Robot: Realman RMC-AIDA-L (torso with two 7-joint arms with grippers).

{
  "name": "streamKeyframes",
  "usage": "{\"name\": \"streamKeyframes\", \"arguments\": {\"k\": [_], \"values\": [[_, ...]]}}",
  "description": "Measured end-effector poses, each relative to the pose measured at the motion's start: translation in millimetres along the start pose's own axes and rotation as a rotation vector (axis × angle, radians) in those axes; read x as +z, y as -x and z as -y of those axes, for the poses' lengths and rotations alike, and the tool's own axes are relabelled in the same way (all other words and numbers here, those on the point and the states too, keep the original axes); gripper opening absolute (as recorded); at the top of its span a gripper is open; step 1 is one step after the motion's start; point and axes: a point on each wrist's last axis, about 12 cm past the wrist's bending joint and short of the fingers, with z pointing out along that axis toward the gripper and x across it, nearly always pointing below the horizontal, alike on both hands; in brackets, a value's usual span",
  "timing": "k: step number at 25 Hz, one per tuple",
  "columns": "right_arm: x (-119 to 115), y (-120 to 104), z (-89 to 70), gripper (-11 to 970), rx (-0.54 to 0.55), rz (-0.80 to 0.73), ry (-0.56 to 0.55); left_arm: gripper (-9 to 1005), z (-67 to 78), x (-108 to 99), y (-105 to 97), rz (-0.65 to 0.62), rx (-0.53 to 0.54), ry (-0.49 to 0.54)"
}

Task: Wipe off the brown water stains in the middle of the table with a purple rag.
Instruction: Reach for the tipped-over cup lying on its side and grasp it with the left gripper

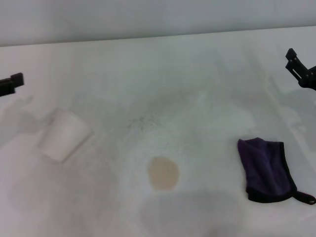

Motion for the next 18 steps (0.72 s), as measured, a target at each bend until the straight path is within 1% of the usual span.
{"name": "streamKeyframes", "arguments": {"k": [1,4,5,6,7,8,11,14,18], "values": [[0,0,0.1,876,0.000,0.000,-0.001,878,-0.2,-9,9,-0.020,-0.005,-0.007],[1,1,1.5,876,0.000,0.003,-0.009,878,-0.3,-24,22,-0.072,-0.018,-0.006],[1,1,2.3,876,0.000,0.006,-0.014,878,-0.3,-24,22,-0.072,-0.018,-0.006],[1,1,2.8,876,0.002,0.008,-0.019,879,-0.8,-32,32,-0.142,-0.029,0.012],[1,2,3.1,876,0.002,0.009,-0.022,879,-1.1,-33,33,-0.154,-0.030,0.015],[1,2,3.4,876,0.003,0.010,-0.024,879,-2.1,-35,36,-0.197,-0.038,0.024],[1,2,3.5,877,0.004,0.010,-0.025,879,-4.6,-32,37,-0.282,-0.069,0.016],[0,1,3.0,877,0.006,0.006,-0.026,879,-7.1,-20,29,-0.351,-0.093,-0.005],[0,0,2.8,877,0.007,-0.002,-0.028,880,-5.2,-4,21,-0.394,-0.091,-0.045]]}}
